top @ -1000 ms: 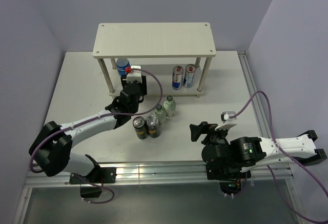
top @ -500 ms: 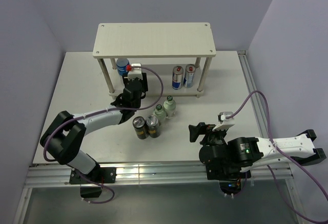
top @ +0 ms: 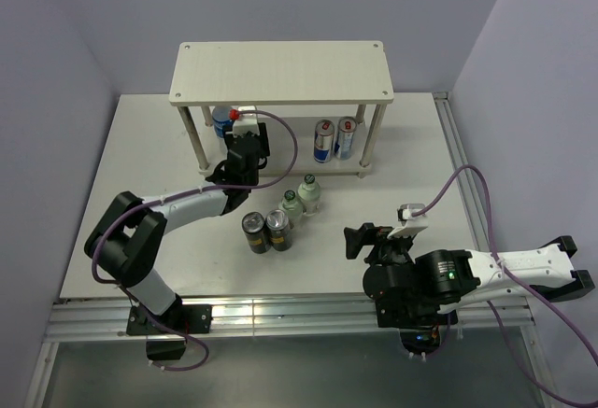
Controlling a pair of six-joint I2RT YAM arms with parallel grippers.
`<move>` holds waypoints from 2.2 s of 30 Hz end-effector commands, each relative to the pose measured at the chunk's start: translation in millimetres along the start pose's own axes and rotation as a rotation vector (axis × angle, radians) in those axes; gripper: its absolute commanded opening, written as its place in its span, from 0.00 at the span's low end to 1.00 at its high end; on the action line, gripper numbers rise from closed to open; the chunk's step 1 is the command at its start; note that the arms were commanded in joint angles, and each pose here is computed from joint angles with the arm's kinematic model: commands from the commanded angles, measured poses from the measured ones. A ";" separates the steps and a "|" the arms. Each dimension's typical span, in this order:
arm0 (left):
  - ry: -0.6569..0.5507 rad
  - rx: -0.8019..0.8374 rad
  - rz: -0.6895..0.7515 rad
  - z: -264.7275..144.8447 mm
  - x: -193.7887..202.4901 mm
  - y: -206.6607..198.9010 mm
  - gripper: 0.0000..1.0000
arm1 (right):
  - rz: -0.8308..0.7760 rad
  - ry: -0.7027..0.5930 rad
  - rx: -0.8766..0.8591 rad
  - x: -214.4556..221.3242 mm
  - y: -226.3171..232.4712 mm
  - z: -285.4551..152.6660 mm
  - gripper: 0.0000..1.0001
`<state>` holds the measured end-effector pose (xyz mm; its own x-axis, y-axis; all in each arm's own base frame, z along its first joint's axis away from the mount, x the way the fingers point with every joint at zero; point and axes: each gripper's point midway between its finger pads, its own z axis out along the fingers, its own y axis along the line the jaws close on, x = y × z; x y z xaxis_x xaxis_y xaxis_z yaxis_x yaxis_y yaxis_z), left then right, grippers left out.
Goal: Place and organize the beverage onto the shelf
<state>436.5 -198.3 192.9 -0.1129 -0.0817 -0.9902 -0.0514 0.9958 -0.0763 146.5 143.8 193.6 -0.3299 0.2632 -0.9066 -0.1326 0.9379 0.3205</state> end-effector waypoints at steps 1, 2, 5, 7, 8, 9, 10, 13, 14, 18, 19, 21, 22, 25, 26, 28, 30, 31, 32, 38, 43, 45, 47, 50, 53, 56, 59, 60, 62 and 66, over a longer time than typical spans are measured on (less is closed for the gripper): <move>-0.073 0.033 -0.096 4.4 -35.8 -12.3 0.65 | 0.039 -0.031 0.004 -8.1 2.4 0.6 1.00; -0.071 0.043 -0.095 4.0 -35.7 -13.3 0.68 | 0.035 -0.031 0.003 -8.2 2.5 0.6 1.00; -0.051 0.065 -0.091 0.1 -30.7 -15.6 0.72 | 0.037 -0.031 0.004 -8.0 2.7 0.7 1.00; -0.045 0.069 -0.093 -1.8 -30.0 -14.4 0.74 | 0.039 -0.031 0.004 -7.8 1.9 0.7 1.00; -0.036 0.070 -0.091 -3.4 -25.8 -13.8 0.74 | 0.037 -0.031 0.005 -7.6 2.0 0.7 1.00; -0.037 0.069 -0.092 -4.2 -26.5 -12.4 0.74 | 0.040 -0.032 0.005 -8.2 1.8 0.7 1.00; -0.034 0.070 -0.092 -6.4 -26.1 -11.6 0.75 | 0.038 -0.032 0.003 -8.1 2.1 0.6 1.00; -0.032 0.073 -0.094 -11.9 -27.7 -9.3 0.80 | 0.043 -0.032 0.002 -8.4 2.4 0.5 1.00; -0.030 0.074 -0.090 -14.0 -27.5 -9.6 0.80 | 0.041 -0.032 0.002 -8.2 2.4 0.6 1.00; -0.037 0.100 -0.090 -30.9 -40.9 -12.2 0.95 | 0.042 -0.033 0.004 -8.7 2.0 0.5 1.00; -0.036 0.104 -0.089 -34.5 -42.8 -13.3 0.99 | 0.043 -0.033 0.004 -8.7 2.1 0.5 1.00; -0.033 0.108 -0.079 -49.4 -49.8 -13.4 0.99 | 0.042 -0.034 0.004 -8.9 1.7 0.6 1.00; -0.038 0.113 -0.078 -56.3 -54.1 -14.0 0.99 | 0.042 -0.034 0.005 -8.5 1.5 0.7 1.00; -0.040 0.141 -0.060 -87.1 -67.4 -12.8 0.99 | 0.043 -0.034 0.004 -9.0 2.2 0.6 1.00; -0.032 0.169 -0.059 -99.9 -68.9 -18.3 0.99 | 0.037 -0.034 0.005 -8.2 2.0 0.8 1.00; -0.018 0.188 -0.058 -125.6 -77.7 -12.0 0.99 | 0.036 -0.034 0.006 -7.9 1.9 0.9 1.00; 0.018 0.249 -0.041 -158.7 -77.5 -14.0 0.99 | 0.039 -0.034 0.006 -8.5 2.2 0.7 1.00; 0.044 0.275 -0.037 -169.6 -72.7 -15.0 0.99 | 0.036 -0.033 0.006 -7.9 1.9 0.7 1.00; 0.066 0.326 -0.033 -186.2 -69.4 -22.8 0.99 | 0.037 -0.034 0.007 -8.4 1.9 0.7 1.00; 0.215 0.529 -0.004 -265.2 -32.3 -34.4 0.99 | 0.034 -0.036 0.013 -8.4 1.4 1.2 1.00; 0.310 0.532 -0.018 -308.3 -3.6 -48.0 0.99 | 0.031 -0.035 0.017 -8.3 1.1 1.1 1.00; 0.334 0.484 0.114 -321.5 20.2 -41.2 0.99 | 0.032 -0.032 0.018 -7.8 0.9 0.9 1.00; 0.366 0.436 0.054 -333.2 21.5 -42.9 0.99 | 0.032 -0.031 0.017 -7.3 1.3 1.0 1.00; 0.385 0.311 0.102 -334.9 41.4 -17.3 0.99 | 0.034 -0.034 0.017 -8.0 1.1 1.0 1.00; 0.429 0.254 0.069 -334.8 61.0 0.1 0.99 | 0.032 -0.035 0.019 -7.7 1.5 1.3 1.00; 0.462 0.274 -0.014 -335.2 79.8 4.1 0.99 | 0.028 -0.035 0.018 -7.9 1.2 1.2 1.00; 0.448 0.288 -0.087 -329.4 86.9 2.3 0.99 | 0.027 -0.035 0.018 -7.6 1.3 1.3 1.00; 0.432 0.282 -0.099 -326.9 87.1 2.5 0.99 | 0.028 -0.035 0.017 -7.9 1.9 1.3 1.00; 0.416 0.208 -0.163 -316.7 87.3 11.2 0.99 | 0.031 -0.036 0.016 -8.3 1.8 1.2 1.00; 0.372 0.192 -0.148 -304.1 93.1 13.7 0.99 | 0.033 -0.032 0.010 -8.2 2.9 0.6 1.00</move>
<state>111.8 -202.1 132.1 -0.5212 -0.1187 -0.8452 0.1217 0.9698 -0.2112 146.1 144.8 190.5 -0.3334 0.2581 -0.9068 -0.1254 0.9411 0.3139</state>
